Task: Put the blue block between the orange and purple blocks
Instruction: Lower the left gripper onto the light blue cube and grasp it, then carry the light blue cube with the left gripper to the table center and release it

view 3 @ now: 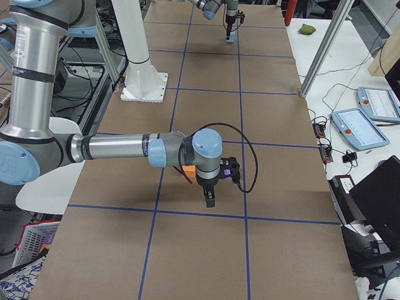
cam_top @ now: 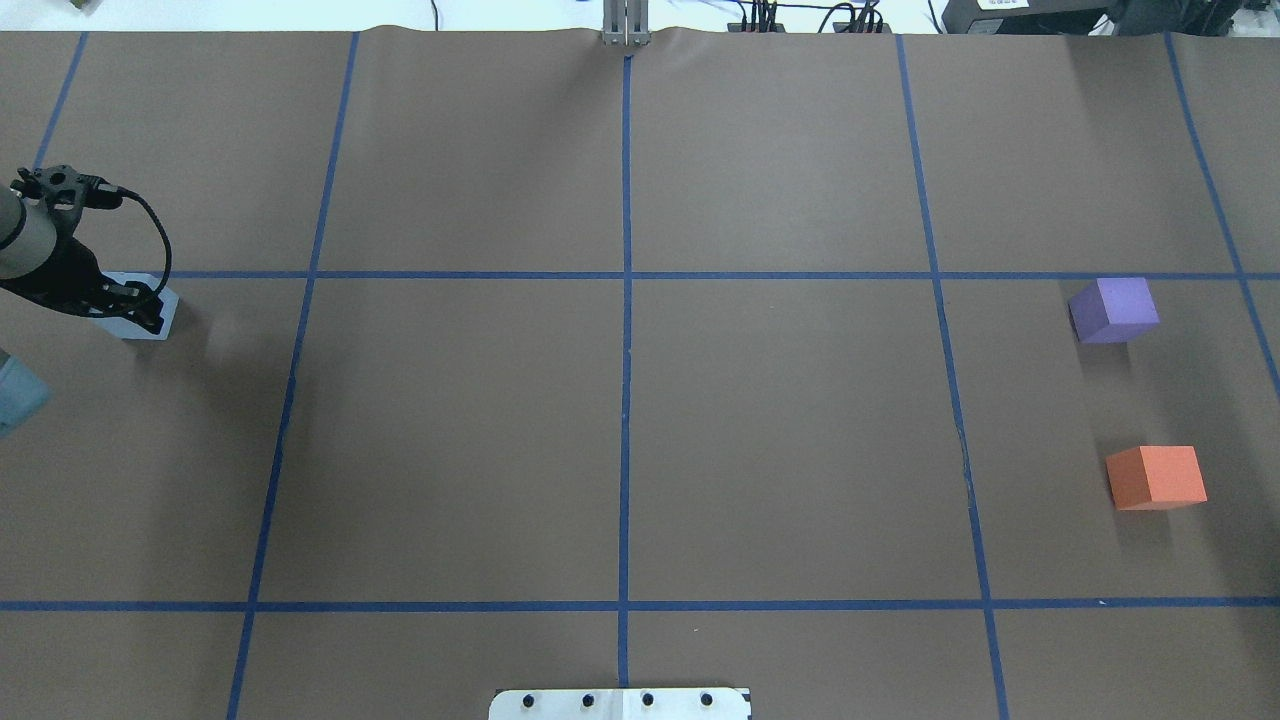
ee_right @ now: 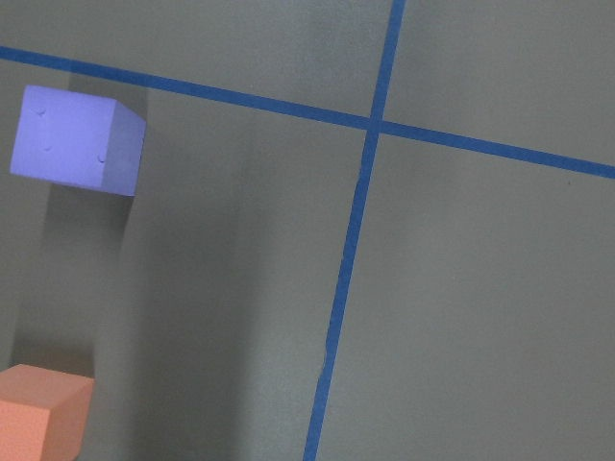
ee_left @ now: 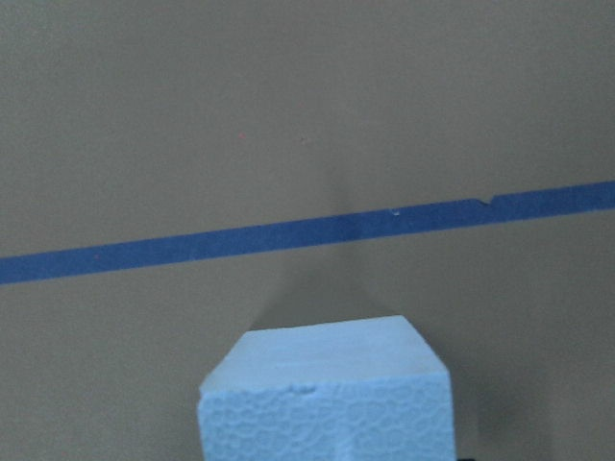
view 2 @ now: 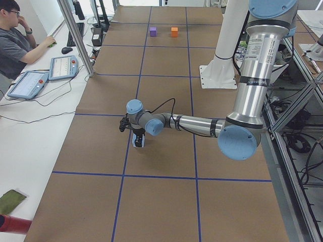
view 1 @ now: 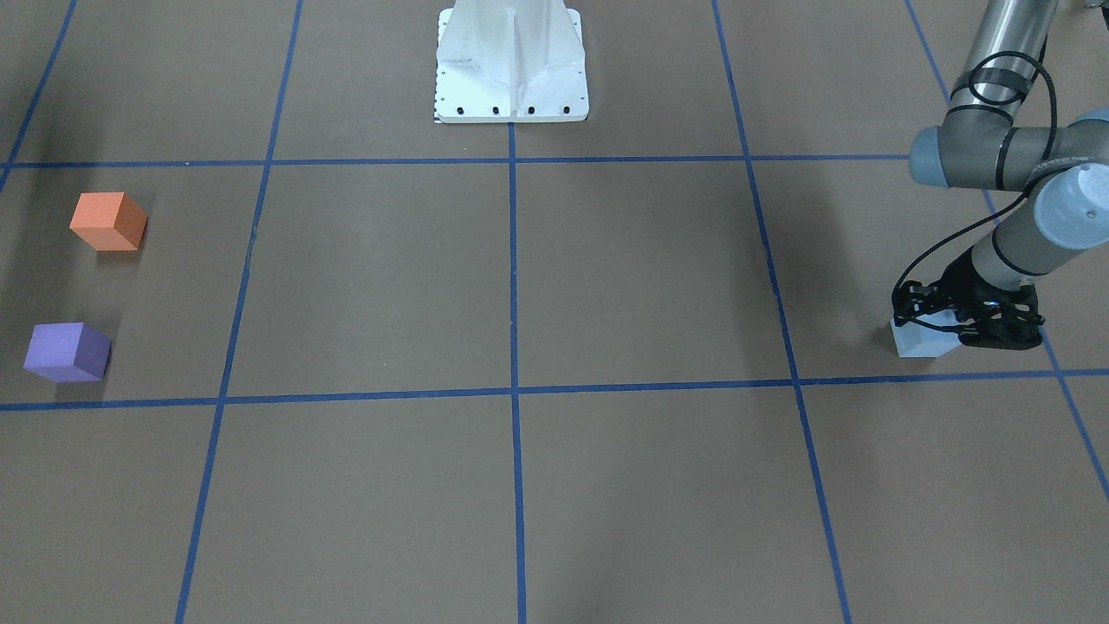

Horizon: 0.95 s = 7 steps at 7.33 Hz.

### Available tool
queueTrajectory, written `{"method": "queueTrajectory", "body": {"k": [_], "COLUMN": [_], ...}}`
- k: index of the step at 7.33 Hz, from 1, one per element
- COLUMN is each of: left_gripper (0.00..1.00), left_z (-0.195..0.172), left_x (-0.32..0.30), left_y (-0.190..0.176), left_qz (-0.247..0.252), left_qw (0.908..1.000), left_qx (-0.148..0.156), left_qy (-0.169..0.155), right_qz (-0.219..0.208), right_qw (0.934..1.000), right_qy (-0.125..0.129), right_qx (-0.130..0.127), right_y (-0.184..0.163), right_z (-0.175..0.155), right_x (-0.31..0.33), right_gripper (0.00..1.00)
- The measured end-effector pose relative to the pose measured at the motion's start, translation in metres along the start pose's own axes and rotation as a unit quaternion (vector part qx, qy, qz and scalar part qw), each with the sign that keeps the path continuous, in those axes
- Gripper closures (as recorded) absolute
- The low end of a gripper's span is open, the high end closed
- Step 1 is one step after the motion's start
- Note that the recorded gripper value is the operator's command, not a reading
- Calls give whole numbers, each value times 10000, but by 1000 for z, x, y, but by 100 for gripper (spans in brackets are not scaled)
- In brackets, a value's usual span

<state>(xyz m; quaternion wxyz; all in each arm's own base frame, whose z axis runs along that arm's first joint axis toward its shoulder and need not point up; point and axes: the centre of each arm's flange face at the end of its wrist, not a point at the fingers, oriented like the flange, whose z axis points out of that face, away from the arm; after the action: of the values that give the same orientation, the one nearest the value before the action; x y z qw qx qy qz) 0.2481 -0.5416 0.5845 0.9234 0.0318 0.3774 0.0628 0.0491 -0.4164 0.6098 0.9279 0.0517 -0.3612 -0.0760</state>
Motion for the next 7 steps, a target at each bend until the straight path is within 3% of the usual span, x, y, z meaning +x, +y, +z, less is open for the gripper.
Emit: {"method": "queueTrajectory", "body": {"k": [4, 7], "left_gripper": [57, 56], "left_z": [-44, -64], "left_x": [99, 279], "left_y": [-46, -44], "left_qz": [-183, -650], "left_qw": [9980, 9946], "left_qx": [415, 295], "left_qy": [430, 747], "right_qz": [-1, -3], "right_qw": [10000, 10000], "right_qy": [-2, 0], "right_qx": [1, 3], "right_y": [0, 0], "right_z": [0, 0], "right_x": [0, 0], "right_gripper": [0, 0]}}
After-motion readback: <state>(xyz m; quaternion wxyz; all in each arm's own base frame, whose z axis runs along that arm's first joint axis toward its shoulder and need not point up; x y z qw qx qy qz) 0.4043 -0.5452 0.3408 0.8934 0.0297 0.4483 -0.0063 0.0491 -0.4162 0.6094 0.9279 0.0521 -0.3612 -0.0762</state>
